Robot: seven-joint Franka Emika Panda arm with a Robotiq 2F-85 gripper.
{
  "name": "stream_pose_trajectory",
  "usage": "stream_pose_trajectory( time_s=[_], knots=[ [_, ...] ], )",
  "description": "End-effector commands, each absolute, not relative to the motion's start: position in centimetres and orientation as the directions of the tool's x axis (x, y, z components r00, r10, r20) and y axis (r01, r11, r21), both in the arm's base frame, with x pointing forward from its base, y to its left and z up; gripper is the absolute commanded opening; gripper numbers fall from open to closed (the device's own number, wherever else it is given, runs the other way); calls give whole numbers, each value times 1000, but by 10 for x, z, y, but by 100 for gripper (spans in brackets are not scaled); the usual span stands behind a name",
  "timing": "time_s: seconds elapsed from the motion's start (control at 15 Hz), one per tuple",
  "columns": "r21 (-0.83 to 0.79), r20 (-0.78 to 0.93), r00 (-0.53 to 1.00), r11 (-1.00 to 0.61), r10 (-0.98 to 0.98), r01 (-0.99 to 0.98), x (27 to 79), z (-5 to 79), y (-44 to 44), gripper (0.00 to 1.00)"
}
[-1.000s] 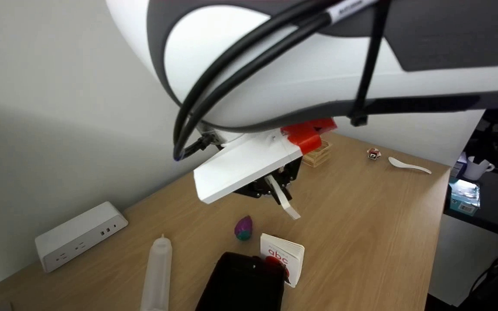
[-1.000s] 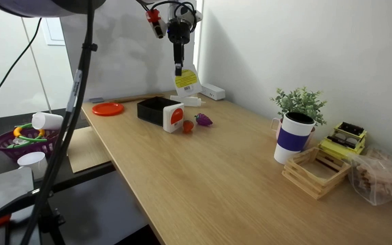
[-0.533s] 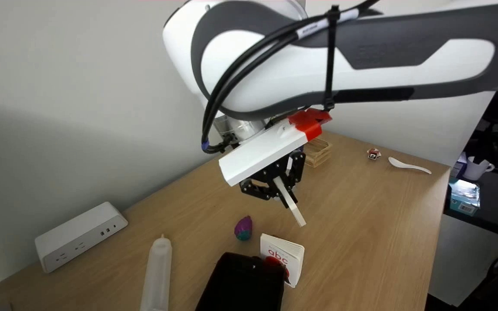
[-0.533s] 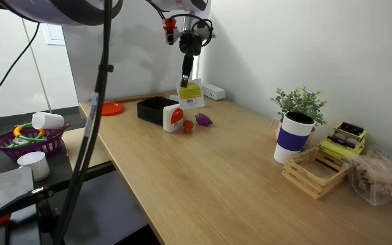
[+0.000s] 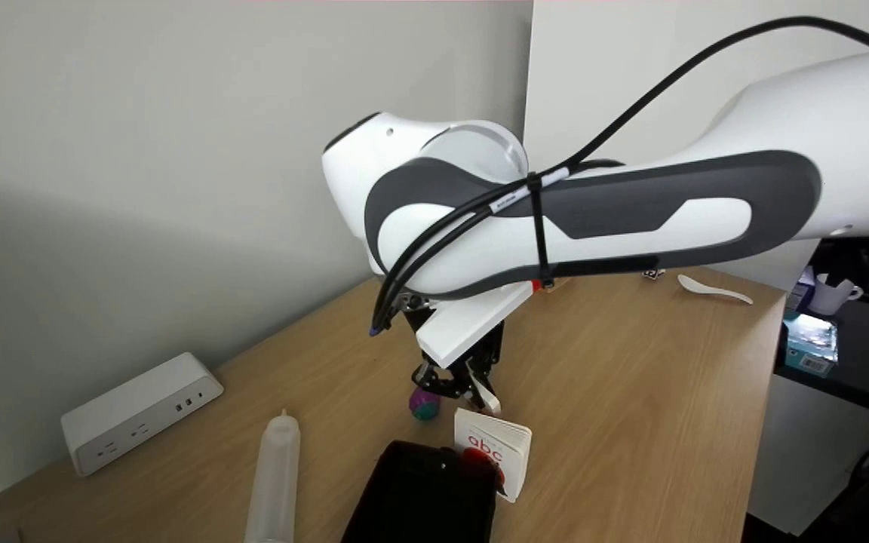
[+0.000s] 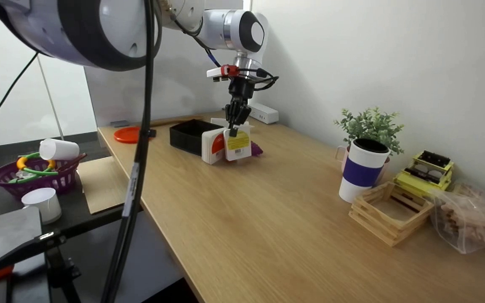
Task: Take the books out of the bookcase and put them upright on the table
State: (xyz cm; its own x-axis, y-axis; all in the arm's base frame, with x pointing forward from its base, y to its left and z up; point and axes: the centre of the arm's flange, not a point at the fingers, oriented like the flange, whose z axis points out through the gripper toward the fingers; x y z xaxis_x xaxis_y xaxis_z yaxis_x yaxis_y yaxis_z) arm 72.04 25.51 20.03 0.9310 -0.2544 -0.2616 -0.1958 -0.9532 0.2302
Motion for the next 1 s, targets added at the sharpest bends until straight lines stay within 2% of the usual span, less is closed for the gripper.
stream_pose_trajectory(
  time_s=[0.0, 0.33, 0.73, 0.8, 0.87, 0.93],
  knots=[
    [129, -331, 940, -991, -77, -36, 713, 191, 250, 4],
    [62, -370, 926, -992, 80, 110, 713, 189, 254, 4],
    [44, -377, 915, -984, 145, 174, 714, 190, 257, 4],
    [43, -379, 914, -983, 149, 178, 714, 189, 257, 39],
    [43, -380, 913, -983, 151, 181, 714, 190, 258, 40],
    [43, -382, 911, -982, 155, 185, 715, 190, 259, 45]
  ],
)
